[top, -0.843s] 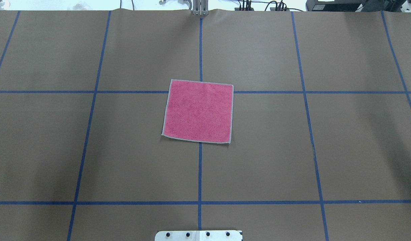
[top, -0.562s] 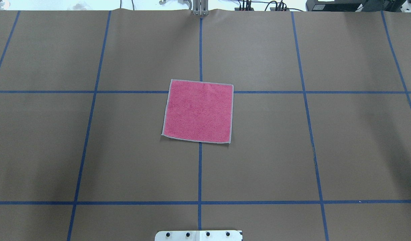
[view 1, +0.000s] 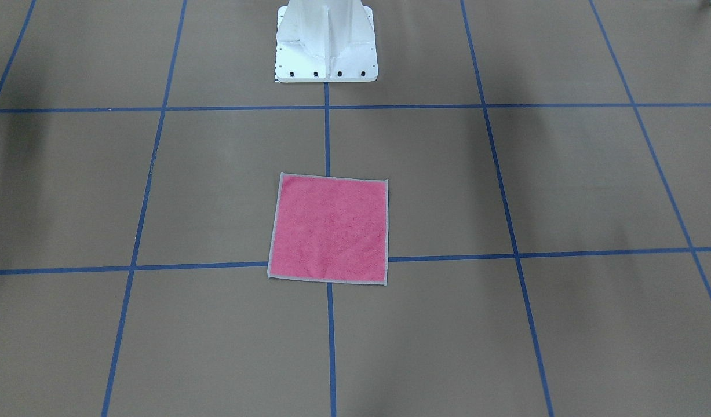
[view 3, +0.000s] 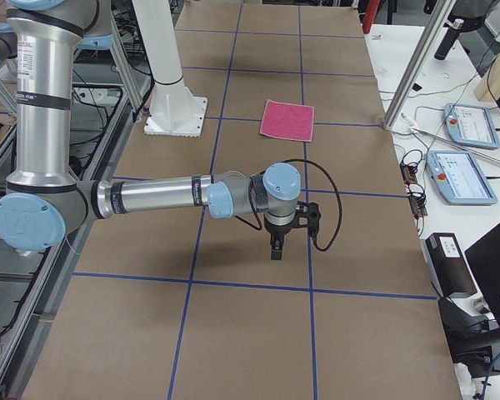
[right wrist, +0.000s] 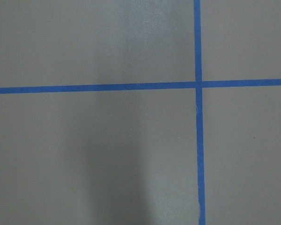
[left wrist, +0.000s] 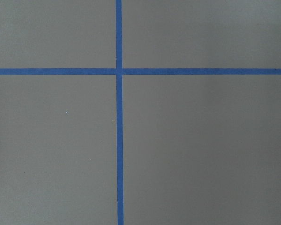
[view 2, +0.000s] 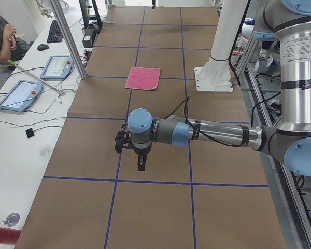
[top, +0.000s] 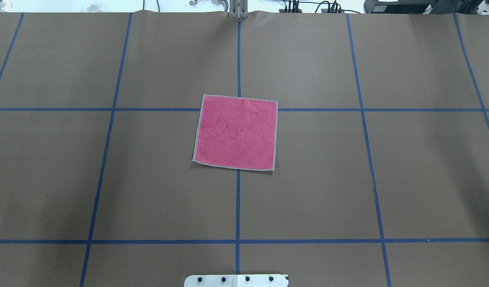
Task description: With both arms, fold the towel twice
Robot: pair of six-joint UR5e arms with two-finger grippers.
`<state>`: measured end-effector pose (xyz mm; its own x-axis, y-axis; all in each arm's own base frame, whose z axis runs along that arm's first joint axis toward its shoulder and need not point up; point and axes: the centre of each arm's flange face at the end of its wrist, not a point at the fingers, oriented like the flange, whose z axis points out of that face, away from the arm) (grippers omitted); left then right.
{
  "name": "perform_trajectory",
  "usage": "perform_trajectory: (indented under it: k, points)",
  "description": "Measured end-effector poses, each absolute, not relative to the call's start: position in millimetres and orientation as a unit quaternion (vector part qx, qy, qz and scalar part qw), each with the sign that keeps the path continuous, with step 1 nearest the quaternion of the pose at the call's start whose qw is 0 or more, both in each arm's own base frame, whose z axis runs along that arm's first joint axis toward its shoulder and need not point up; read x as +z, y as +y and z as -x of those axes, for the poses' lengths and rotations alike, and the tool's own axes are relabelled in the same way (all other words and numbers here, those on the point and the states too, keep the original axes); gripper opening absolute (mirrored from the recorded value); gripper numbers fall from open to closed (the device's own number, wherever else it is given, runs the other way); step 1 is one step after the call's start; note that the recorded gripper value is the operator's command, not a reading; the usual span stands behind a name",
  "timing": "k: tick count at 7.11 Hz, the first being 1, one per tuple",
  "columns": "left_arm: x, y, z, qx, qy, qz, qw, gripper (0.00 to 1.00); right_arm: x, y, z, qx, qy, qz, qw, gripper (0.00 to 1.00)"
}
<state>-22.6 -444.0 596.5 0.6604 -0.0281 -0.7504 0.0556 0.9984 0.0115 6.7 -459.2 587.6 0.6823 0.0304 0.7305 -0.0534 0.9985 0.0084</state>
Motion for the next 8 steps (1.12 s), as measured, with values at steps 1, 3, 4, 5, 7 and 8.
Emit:
perform_trajectory:
  k: [1, 3, 4, 5, 7, 8]
  points:
    - [594.7, -444.3, 21.9, -0.032, 0.413, -0.017, 0.910, 1.00, 585.5, -455.8, -6.8, 0.022, -0.399, -0.016, 0.916, 1.00]
    - [591.8, -445.6, 20.8, -0.034, 0.416, -0.025, 0.909, 0.99, 582.5, -451.7, -5.8, 0.020, -0.406, -0.016, 0.914, 1.00]
    - [589.9, -446.4, 20.4, -0.031, 0.417, -0.030, 0.908, 1.00, 578.8, -450.7, -5.3, 0.018, -0.408, -0.018, 0.912, 1.00]
    - [587.6, -447.2, 20.2, -0.026, 0.418, -0.037, 0.907, 1.00, 573.4, -449.7, -4.2, 0.016, -0.415, -0.020, 0.909, 1.00]
    - [588.7, -445.3, 20.4, -0.026, 0.420, -0.040, 0.906, 1.00, 563.6, -448.6, -1.4, 0.012, -0.434, -0.021, 0.900, 1.00]
    - [591.9, -443.0, 20.6, -0.028, 0.420, -0.037, 0.907, 1.00, 559.5, -448.3, -0.5, 0.011, -0.441, -0.022, 0.897, 1.00]
